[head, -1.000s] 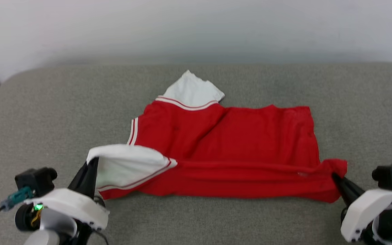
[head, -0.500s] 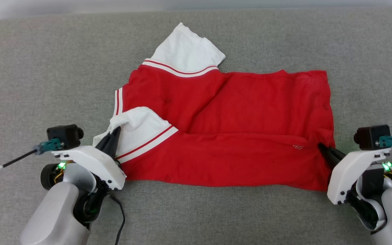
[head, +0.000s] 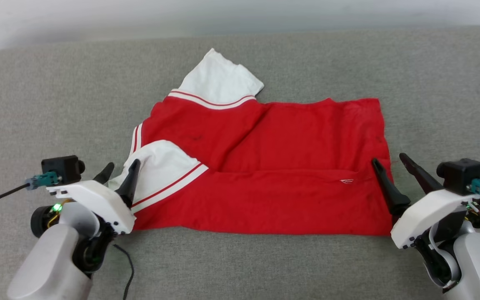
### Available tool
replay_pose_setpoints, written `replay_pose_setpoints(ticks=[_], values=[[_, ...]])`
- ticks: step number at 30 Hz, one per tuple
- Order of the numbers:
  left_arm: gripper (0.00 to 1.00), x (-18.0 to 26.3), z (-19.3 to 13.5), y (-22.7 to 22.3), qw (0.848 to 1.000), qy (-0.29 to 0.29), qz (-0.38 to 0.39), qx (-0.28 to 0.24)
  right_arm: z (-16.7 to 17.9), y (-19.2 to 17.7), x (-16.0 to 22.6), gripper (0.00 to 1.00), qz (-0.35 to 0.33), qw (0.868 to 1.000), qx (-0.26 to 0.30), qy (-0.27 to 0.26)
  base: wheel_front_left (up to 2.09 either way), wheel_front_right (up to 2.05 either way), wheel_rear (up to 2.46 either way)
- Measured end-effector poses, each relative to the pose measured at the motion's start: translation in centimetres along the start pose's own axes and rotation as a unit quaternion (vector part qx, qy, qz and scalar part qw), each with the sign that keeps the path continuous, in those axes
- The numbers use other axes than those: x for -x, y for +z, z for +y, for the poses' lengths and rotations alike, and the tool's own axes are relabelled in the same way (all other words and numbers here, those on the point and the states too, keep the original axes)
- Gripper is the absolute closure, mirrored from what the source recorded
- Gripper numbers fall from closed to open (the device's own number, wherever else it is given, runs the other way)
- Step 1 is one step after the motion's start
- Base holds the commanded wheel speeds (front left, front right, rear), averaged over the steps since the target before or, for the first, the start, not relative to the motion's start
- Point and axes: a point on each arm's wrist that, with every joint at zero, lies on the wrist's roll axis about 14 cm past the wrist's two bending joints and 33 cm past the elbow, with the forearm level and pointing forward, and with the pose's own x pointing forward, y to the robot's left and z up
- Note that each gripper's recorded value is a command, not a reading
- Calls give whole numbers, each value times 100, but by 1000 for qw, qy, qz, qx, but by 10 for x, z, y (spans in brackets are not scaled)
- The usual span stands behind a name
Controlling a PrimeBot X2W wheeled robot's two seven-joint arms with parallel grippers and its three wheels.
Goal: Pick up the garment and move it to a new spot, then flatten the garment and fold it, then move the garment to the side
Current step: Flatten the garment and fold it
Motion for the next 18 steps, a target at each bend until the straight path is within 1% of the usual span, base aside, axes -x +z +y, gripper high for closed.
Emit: replay_pose_setpoints(ticks=[4, 8, 11, 14, 18], values=[[0, 13, 5, 15, 1000, 5, -1, -17, -2, 28, 18, 0, -77, 997, 3, -15, 0, 0, 0], [0, 29, 4, 26, 999, -1, 31, -43, -1, 44, 39, 0, -119, 992, -4, -28, 0, 0, 0], [0, 42, 7, 19, 994, -2, 88, -59, -1, 47, 54, 0, -133, 990, -7, -36, 0, 0, 0], [0, 54, 6, 4, 986, -6, 153, -65, -2, 47, 67, 0, -138, 989, -13, -46, 0, 0, 0], [0, 64, 5, -15, 974, -3, 219, -60, -4, 47, 79, 0, -142, 988, -17, -57, 0, 0, 0]])
